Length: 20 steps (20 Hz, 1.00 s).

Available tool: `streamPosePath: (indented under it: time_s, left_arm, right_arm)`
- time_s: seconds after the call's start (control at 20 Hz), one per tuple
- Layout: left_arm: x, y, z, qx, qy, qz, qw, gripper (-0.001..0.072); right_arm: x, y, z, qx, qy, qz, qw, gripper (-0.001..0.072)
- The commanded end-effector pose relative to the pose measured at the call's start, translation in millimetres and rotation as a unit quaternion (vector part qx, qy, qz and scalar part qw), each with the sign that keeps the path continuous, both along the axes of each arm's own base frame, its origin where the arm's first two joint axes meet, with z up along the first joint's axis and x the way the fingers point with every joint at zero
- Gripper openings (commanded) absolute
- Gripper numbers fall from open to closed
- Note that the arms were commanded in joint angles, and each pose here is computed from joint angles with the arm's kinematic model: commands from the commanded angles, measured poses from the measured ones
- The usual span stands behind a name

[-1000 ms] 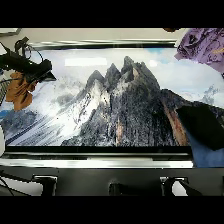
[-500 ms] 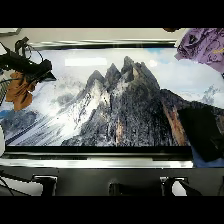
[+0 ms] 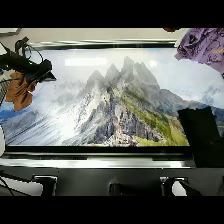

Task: Fold the clothes and pants, and hang the long-sleeved shirts on hangers.

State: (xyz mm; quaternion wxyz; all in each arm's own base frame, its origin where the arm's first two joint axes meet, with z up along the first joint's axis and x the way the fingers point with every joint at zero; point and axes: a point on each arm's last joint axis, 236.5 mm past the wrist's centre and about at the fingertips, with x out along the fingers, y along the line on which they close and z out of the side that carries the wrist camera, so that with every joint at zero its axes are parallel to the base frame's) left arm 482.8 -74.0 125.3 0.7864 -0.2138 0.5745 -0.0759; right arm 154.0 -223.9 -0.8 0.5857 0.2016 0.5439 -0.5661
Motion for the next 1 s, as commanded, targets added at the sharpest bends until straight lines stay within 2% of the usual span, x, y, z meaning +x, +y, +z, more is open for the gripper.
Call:
streamPosePath:
  time_s: [0.0, 0.05, 0.1, 0.15, 0.2, 0.25, 0.3, 0.35, 0.45, 0.6, 0.75, 0.85, 0.95]
  left_arm:
    - [-2, 0, 1, 0.000, 0.002, -0.001, 1.000, 0.0017]
    - [-4, 0, 2, 0.001, 0.002, -0.003, 1.000, 0.0017]
    - [-6, 0, 5, 0.001, 0.002, -0.004, 1.000, 0.0017]
    - [-7, 0, 9, 0.003, -0.004, -0.007, 1.000, 0.0017]
    - [-8, 0, 15, 0.007, -0.015, -0.017, 1.000, 0.0017]
    - [-10, 0, 22, 0.012, -0.028, -0.029, 0.999, 0.0017]
    - [-12, 2, 30, 0.021, -0.041, -0.035, 0.998, 0.0017]
    - [-15, 8, 38, 0.035, -0.052, -0.030, 0.998, 0.0017]
    - [-21, 22, 50, 0.076, -0.068, -0.019, 0.995, 0.0016]
    - [-45, 20, 43, 0.128, -0.077, -0.024, 0.989, 0.0016]
    - [-76, -5, 28, 0.128, -0.109, -0.036, 0.985, 0.0016]
    - [-99, -12, 19, 0.118, -0.122, -0.028, 0.985, 0.0016]
    - [-116, -6, 16, 0.122, -0.121, -0.027, 0.985, 0.0017]
  right_arm:
    - [61, -22, 43, -0.038, -0.097, 0.069, 0.992, 0.0514]
    - [93, -23, 63, -0.043, -0.157, 0.097, 0.982, 0.0430]
    - [132, -17, 86, -0.045, -0.222, 0.142, 0.964, 0.0387]
    - [167, -2, 106, -0.043, -0.274, 0.192, 0.941, 0.0371]
    - [195, 18, 120, -0.036, -0.310, 0.240, 0.919, 0.0310]
    - [221, 47, 128, -0.022, -0.336, 0.295, 0.894, 0.0306]
    - [238, 80, 127, 0.001, -0.343, 0.345, 0.874, 0.0270]
    - [251, 119, 118, 0.035, -0.336, 0.396, 0.854, 0.0164]
    - [261, 202, 94, 0.109, -0.306, 0.489, 0.810, 0.0063]
    - [247, 312, 60, 0.183, -0.235, 0.608, 0.736, 0.0036]
    - [222, 389, 40, 0.212, -0.192, 0.678, 0.677, 0.0035]
    - [209, 421, 39, 0.218, -0.185, 0.706, 0.648, 0.0035]
    - [202, 436, 40, 0.221, -0.182, 0.719, 0.633, 0.0035]
